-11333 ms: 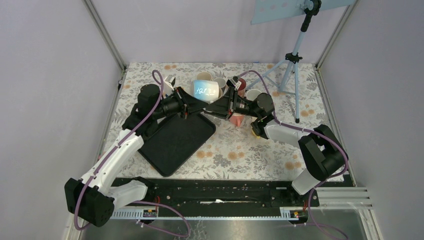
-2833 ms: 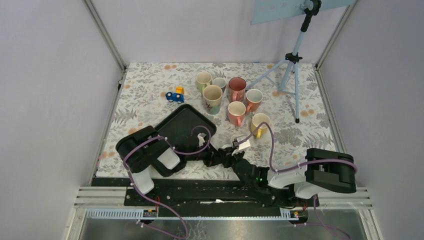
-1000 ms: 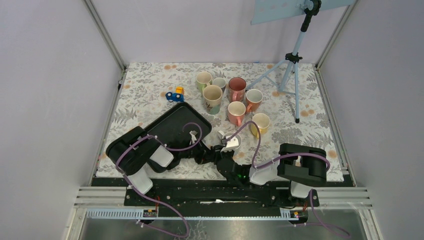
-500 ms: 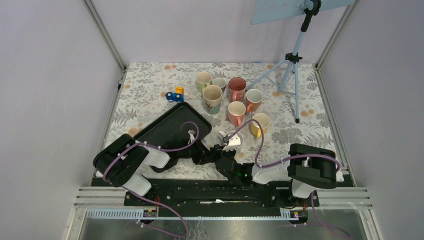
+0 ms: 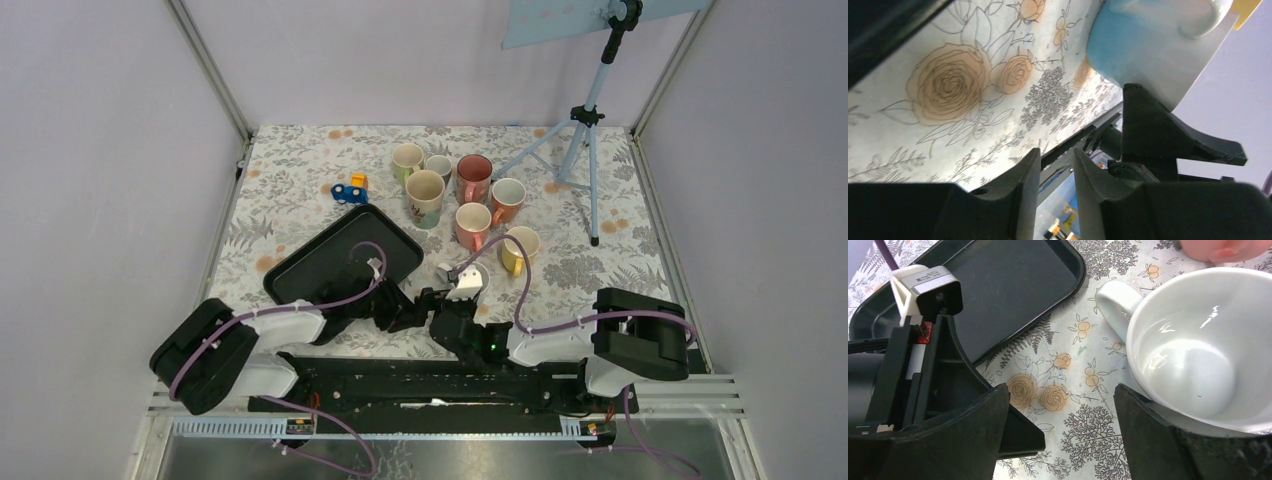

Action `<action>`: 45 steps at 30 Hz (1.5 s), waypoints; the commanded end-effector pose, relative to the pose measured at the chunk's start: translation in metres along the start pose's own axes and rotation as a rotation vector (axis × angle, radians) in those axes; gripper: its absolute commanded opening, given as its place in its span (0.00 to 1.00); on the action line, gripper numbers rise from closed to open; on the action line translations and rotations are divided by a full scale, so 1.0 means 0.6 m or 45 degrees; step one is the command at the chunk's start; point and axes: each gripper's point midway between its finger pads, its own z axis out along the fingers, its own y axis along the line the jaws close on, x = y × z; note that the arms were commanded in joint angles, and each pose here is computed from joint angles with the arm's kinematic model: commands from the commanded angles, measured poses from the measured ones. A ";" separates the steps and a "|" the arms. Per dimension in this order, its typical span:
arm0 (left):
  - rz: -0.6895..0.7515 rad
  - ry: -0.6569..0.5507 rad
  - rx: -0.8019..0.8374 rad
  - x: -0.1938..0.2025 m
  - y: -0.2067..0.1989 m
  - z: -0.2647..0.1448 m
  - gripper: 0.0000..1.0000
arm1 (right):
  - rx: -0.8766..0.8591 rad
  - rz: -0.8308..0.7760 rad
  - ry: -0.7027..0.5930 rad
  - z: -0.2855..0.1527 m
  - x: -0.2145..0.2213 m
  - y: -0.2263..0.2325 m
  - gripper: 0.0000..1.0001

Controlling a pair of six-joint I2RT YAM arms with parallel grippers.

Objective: Turn the mug right side up
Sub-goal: Reset both arms

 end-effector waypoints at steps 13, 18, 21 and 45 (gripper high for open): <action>0.280 -0.188 0.221 -0.018 -0.144 -0.076 0.66 | -0.147 0.064 0.201 -0.049 0.003 0.060 1.00; 0.352 -0.249 0.208 -0.017 -0.159 -0.110 0.81 | -0.229 0.089 0.244 -0.076 -0.013 0.091 1.00; 0.411 -0.294 0.214 -0.018 -0.179 -0.136 0.98 | -0.268 0.090 0.266 -0.097 -0.032 0.106 1.00; 1.079 -0.929 0.187 -0.090 -0.458 -0.381 0.99 | -0.404 -0.068 -0.260 -0.256 -0.441 0.094 1.00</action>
